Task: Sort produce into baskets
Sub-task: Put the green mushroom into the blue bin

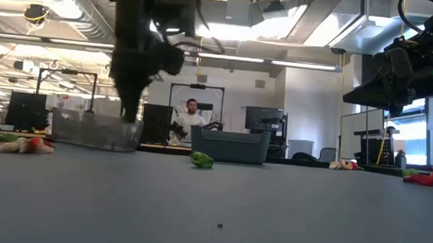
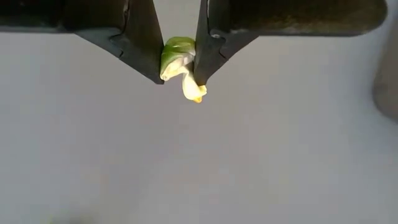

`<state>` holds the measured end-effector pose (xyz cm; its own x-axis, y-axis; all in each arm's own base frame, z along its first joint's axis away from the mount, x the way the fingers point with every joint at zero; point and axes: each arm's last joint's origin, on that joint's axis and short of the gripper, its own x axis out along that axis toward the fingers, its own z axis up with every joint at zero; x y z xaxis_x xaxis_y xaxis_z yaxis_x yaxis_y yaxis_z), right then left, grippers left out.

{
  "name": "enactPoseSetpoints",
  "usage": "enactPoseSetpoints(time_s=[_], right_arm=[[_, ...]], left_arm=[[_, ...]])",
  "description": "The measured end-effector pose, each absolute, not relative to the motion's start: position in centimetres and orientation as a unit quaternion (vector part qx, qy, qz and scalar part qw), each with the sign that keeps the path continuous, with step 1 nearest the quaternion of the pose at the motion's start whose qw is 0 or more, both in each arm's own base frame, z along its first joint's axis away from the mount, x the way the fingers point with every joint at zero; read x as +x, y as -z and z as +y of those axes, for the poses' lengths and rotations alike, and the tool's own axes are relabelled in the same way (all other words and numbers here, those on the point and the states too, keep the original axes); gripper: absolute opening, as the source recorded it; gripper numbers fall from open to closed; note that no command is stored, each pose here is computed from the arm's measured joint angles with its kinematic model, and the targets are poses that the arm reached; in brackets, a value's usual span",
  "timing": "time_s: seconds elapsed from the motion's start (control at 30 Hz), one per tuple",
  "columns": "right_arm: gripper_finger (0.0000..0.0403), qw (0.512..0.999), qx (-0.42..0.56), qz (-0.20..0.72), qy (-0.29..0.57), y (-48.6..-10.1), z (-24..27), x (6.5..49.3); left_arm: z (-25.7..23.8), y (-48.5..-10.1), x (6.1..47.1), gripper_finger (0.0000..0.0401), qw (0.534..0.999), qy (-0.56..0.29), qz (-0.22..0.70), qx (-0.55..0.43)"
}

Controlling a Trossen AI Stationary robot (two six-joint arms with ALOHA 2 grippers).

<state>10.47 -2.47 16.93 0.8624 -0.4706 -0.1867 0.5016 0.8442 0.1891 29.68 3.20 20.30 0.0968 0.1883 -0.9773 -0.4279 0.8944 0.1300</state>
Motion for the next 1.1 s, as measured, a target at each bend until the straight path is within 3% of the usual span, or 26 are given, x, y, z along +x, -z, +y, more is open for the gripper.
enactPoseSetpoints(time_s=[0.47,1.1], right_arm=[[0.0026,0.958,0.116,0.066,0.254,-16.9,-2.5,10.5],[0.0026,0.958,0.112,0.069,0.254,-16.9,-2.5,10.5]], left_arm=[[7.1,-21.8,32.0,0.0077,0.813,-0.227,0.525,-0.11],[12.3,-23.1,33.0,0.0077,0.864,-0.283,0.396,-0.129]])
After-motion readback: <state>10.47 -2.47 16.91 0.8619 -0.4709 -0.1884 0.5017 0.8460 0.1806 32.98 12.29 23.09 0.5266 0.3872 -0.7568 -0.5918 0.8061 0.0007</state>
